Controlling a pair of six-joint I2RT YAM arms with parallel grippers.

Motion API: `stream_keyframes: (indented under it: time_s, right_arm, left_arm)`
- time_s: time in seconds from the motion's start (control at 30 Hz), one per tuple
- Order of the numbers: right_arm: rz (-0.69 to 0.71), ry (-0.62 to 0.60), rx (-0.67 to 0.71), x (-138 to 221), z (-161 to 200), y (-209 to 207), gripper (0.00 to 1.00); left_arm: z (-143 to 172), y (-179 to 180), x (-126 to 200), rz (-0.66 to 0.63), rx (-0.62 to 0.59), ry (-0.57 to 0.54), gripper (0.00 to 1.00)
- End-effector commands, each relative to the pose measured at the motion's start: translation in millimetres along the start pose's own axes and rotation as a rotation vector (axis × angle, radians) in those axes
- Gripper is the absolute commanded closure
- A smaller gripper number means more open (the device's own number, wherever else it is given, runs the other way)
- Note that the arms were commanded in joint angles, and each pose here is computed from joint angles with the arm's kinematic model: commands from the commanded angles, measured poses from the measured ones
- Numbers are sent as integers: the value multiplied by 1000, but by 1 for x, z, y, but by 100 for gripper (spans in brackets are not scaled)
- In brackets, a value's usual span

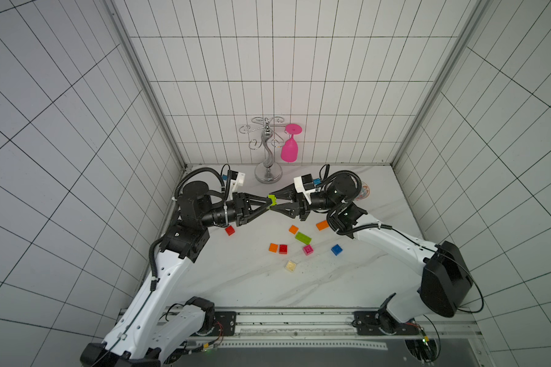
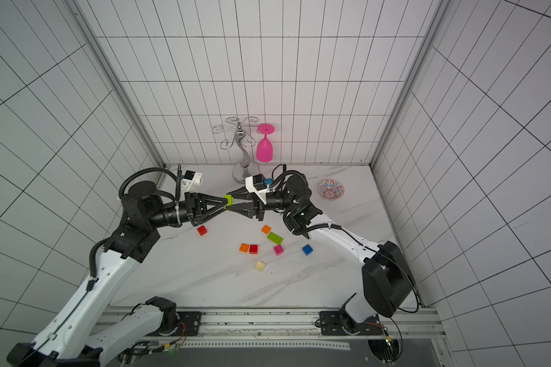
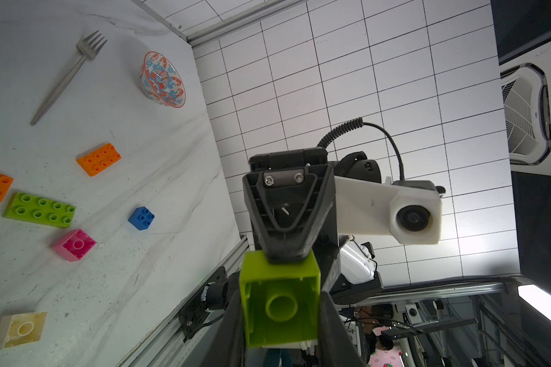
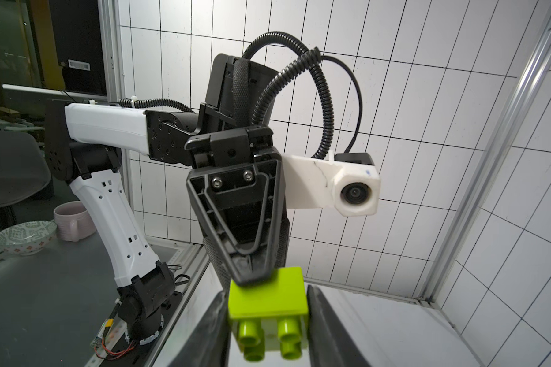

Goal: Assemble the letter r with lego
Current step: Adjust the lego brick at the center of the board.

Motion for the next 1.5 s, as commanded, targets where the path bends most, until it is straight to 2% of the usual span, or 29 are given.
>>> stream_keyframes:
  time_s: [0.0, 0.07, 0.1, 0.13, 0.17, 0.23, 0.3, 0.33, 0.37, 0.4, 0.47, 0.53, 0.7, 0.8, 0.93, 0.97, 1.03, 1.23, 1.47]
  right_arm:
    - [-21, -39, 50, -6, -11, -2, 63]
    - [-20, -39, 49, -6, -11, -2, 64]
    - [-20, -38, 49, -6, -10, -1, 67]
    - [-19, -40, 51, -5, -11, -1, 76]
    - [-15, -39, 49, -5, -11, -1, 85]
    - [8, -36, 39, -2, -12, 0, 93]
    - [80, -22, -3, 4, -8, 2, 98]
    - [141, -10, -51, 11, -3, 3, 100]
    - [208, 11, -119, 17, 3, 4, 100]
    - [289, 58, -225, 25, 14, 5, 100]
    - [426, 230, -418, 37, 38, 16, 100]
    - [580, 484, -581, 50, 62, 34, 100]
    - [651, 953, -707, 78, 80, 79, 100]
    - [730, 1242, -812, 98, 80, 91, 100]
    - [666, 1584, -913, 106, 93, 98, 100]
    - [644, 1628, -936, 110, 103, 105, 100]
    - [691, 1691, -969, 120, 118, 118, 100]
    - [819, 1748, -1012, 135, 151, 137, 100]
    - [787, 1782, -1064, 138, 180, 148, 99]
  left_arm:
    - [0, -1, 0, 16, -16, -4, 100]
    - [0, -2, 0, 20, -19, -5, 100]
    - [0, -3, 0, 23, -22, -4, 100]
    - [0, -4, 0, 29, -21, -3, 100]
    - [1, -5, 0, 35, -28, -1, 96]
    - [2, -8, 2, 41, -42, -11, 56]
    - [2, -8, 5, 17, -70, -62, 22]
    - [2, -9, 9, -10, -96, -94, 8]
    - [1, -5, 12, -58, -87, -117, 1]
    - [0, -1, 15, -115, -98, -146, 1]
    - [-4, 11, 21, -254, -117, -213, 1]
    - [-7, 25, 25, -391, -142, -267, 1]
    - [-12, 57, 28, -599, -168, -351, 1]
    - [-9, 71, 22, -696, -197, -382, 1]
    - [-2, 87, -1, -707, -207, -335, 1]
    - [-1, 90, -6, -704, -204, -325, 1]
    - [0, 96, -16, -712, -210, -311, 1]
    - [-1, 106, -32, -760, -209, -272, 1]
    - [-1, 114, -32, -796, -203, -256, 1]
Point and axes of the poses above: each gripper's point midway between its finger pads, its own x axis back along the fingers, its own y axis along the line the jaws close on, z = x × y, the point moved 10 cm from there along x, back along the fingers, and after that the axes turned 10 degrees about x, right-handed, at the moved point
